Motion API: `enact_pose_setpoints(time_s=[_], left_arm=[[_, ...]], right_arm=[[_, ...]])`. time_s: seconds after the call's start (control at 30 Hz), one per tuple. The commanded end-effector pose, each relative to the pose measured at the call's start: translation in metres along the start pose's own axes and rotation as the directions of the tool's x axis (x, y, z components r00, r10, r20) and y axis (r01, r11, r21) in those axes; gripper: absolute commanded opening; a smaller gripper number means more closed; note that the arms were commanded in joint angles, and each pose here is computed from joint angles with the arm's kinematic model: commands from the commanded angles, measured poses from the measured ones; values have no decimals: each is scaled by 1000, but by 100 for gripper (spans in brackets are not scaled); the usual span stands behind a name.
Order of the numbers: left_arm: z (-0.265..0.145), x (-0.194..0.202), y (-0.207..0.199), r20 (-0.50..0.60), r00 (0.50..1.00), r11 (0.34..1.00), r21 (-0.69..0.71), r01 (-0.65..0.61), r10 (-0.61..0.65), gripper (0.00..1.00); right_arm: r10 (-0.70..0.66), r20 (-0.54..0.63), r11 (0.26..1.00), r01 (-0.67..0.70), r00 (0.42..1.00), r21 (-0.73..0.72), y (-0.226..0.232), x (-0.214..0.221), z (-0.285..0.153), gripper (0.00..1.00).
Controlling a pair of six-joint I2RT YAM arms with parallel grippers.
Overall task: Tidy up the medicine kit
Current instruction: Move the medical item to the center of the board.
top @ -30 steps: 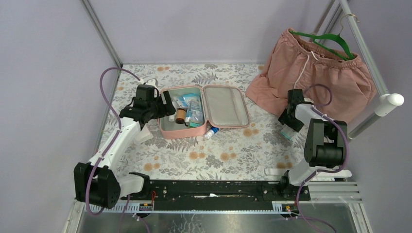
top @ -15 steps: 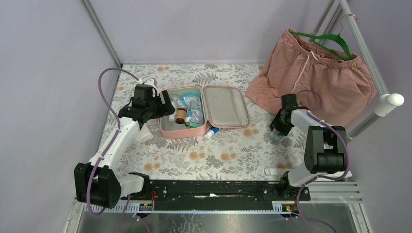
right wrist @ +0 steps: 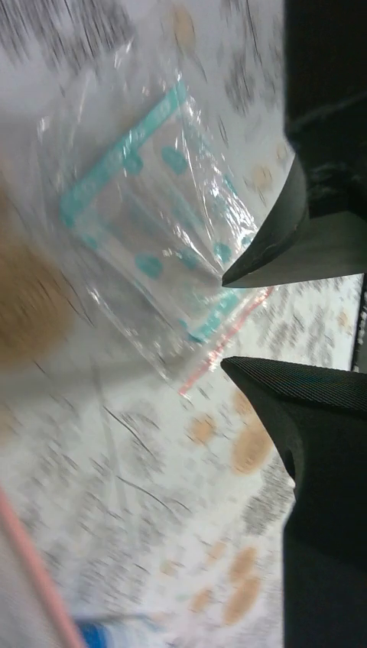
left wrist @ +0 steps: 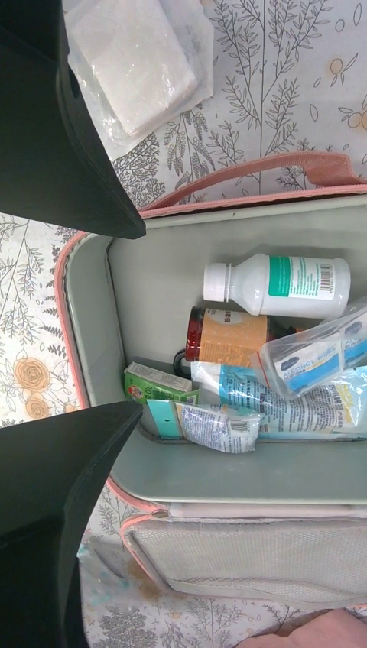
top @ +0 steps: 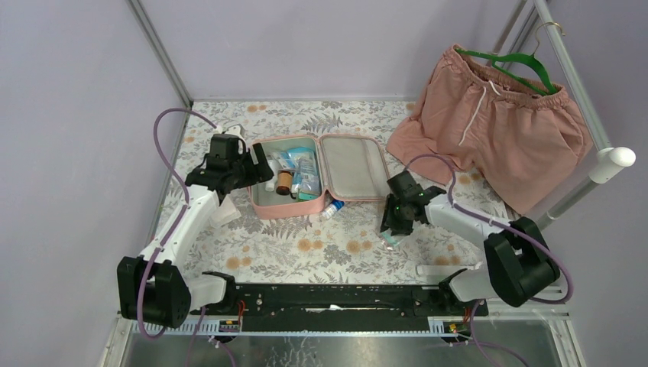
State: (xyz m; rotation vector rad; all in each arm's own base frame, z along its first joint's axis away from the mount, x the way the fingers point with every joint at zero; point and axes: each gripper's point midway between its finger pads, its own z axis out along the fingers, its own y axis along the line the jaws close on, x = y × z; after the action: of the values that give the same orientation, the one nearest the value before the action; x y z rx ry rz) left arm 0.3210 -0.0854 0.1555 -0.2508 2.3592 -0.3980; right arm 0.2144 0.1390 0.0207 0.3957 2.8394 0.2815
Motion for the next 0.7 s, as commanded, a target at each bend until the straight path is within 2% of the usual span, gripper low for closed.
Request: enact_pose_setpoints(time_s=[0.0,0.1,0.2,0.3,0.43,0.67], left_arm=[[-5,-17,3,94,996,1000,-4,15,-15,86],[-17,-27,12,176,984,998,-51,41,-32,87],[-29,-33,28,239,968,986,-125,111,-79,89],[-35,-33,43,254,953,967,-151,205,-163,90],[-34,-30,52,246,937,949,-137,285,-246,89],[-40,-31,8,162,978,990,63,122,-131,86]], right_arm=[[-29,-14,991,27,999,-130,41,24,-21,46],[-74,68,975,87,995,-205,58,15,-43,46],[-52,186,961,100,981,-258,64,-2,-69,48],[-25,272,954,105,962,-283,61,-11,-89,50],[-32,315,951,126,949,-282,51,-10,-94,51],[3,365,955,105,931,-276,40,-12,-89,59]])
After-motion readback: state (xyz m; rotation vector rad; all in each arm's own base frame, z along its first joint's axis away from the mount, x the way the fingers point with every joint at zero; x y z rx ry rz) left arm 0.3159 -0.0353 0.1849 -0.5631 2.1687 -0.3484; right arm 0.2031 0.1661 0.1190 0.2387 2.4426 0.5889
